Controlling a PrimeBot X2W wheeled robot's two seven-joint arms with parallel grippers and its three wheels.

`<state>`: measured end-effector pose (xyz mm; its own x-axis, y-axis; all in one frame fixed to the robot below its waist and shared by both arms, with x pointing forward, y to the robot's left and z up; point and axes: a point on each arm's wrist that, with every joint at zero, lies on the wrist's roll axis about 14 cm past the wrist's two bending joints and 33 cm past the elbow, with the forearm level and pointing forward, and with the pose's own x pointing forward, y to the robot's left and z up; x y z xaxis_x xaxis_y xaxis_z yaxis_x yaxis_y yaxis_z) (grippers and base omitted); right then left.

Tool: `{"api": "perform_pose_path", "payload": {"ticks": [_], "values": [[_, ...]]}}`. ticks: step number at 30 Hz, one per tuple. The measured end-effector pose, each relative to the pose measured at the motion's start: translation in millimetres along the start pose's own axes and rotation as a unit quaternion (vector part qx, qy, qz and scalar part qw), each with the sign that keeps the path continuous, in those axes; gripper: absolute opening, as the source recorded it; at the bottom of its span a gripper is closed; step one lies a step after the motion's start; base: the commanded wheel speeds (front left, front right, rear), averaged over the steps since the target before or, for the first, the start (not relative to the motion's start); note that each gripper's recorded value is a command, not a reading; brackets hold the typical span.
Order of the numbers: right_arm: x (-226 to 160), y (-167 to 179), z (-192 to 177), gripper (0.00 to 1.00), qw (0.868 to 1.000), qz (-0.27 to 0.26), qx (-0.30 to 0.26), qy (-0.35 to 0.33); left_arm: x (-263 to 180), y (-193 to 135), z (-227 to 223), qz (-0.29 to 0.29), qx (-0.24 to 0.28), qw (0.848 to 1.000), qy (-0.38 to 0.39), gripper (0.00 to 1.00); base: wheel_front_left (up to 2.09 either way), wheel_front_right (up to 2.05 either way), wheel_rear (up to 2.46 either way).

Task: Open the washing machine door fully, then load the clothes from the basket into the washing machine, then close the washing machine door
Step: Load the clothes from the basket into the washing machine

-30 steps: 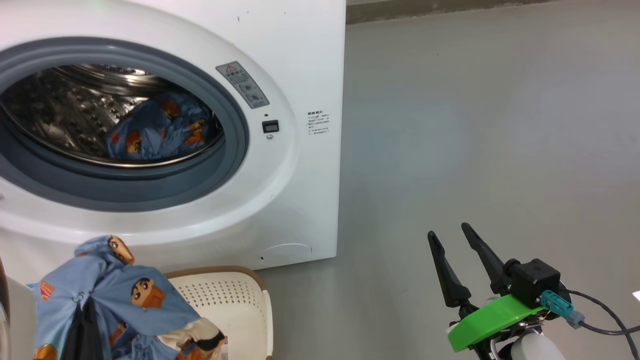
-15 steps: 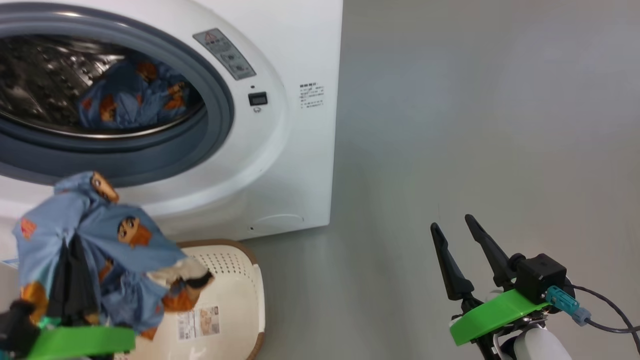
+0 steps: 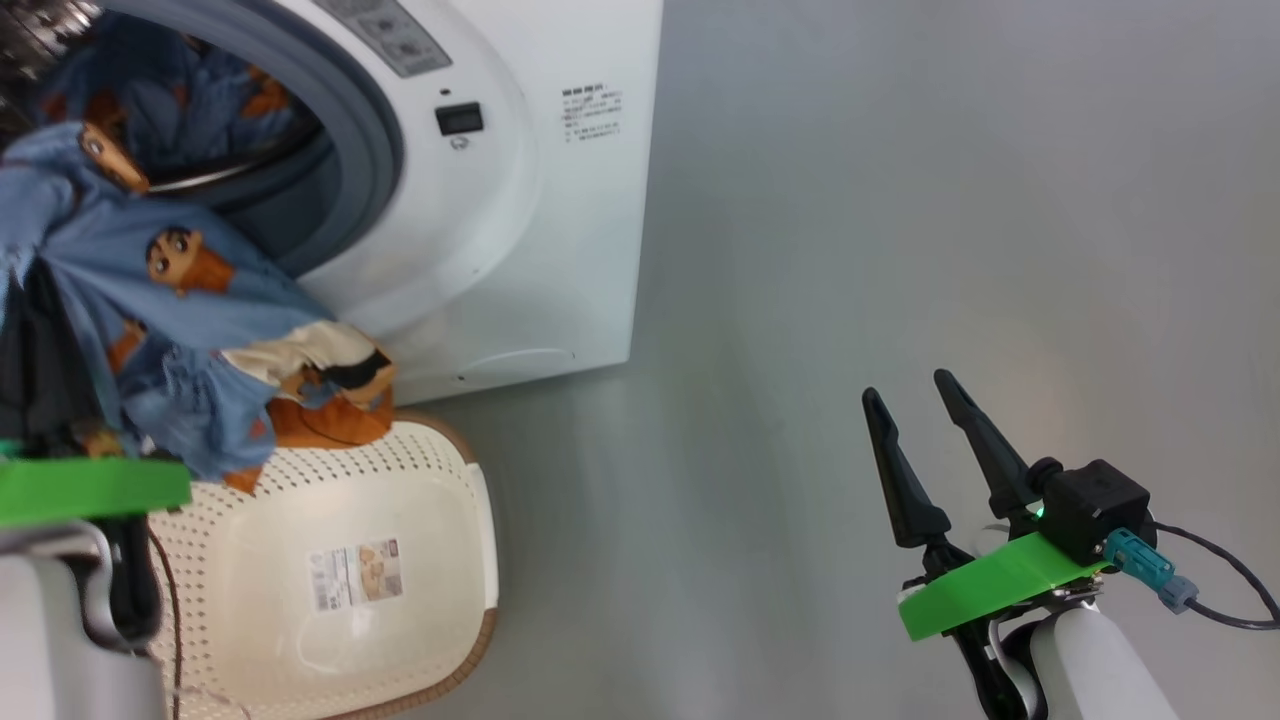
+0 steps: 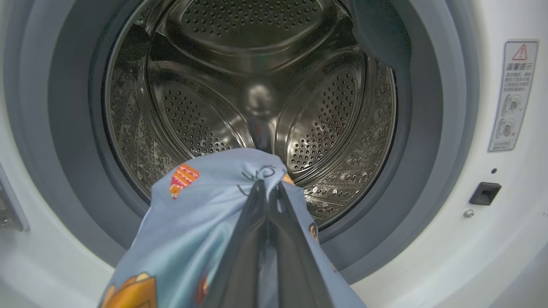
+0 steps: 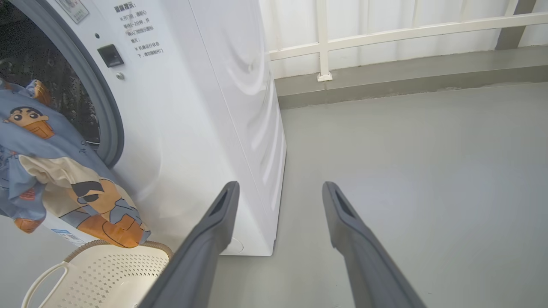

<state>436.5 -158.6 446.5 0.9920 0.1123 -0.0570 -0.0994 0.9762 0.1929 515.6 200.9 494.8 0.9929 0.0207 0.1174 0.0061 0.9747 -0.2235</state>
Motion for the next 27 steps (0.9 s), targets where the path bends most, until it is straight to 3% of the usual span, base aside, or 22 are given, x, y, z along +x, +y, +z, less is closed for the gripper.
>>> {"api": "perform_pose_path", "payload": {"ticks": [14, 27], "values": [[24, -12, -35, 1.00, 0.999, -0.007, 0.000, 0.034, 77, -11, -31, -0.033, 0.019, 0.999, 0.009, 0.00, 0.00, 0.00, 0.00], [34, -20, -88, 1.00, 0.996, -0.011, 0.012, 0.091, 148, -23, -90, -0.070, 0.024, 0.995, 0.069, 0.00, 0.00, 0.00, 0.00]]}}
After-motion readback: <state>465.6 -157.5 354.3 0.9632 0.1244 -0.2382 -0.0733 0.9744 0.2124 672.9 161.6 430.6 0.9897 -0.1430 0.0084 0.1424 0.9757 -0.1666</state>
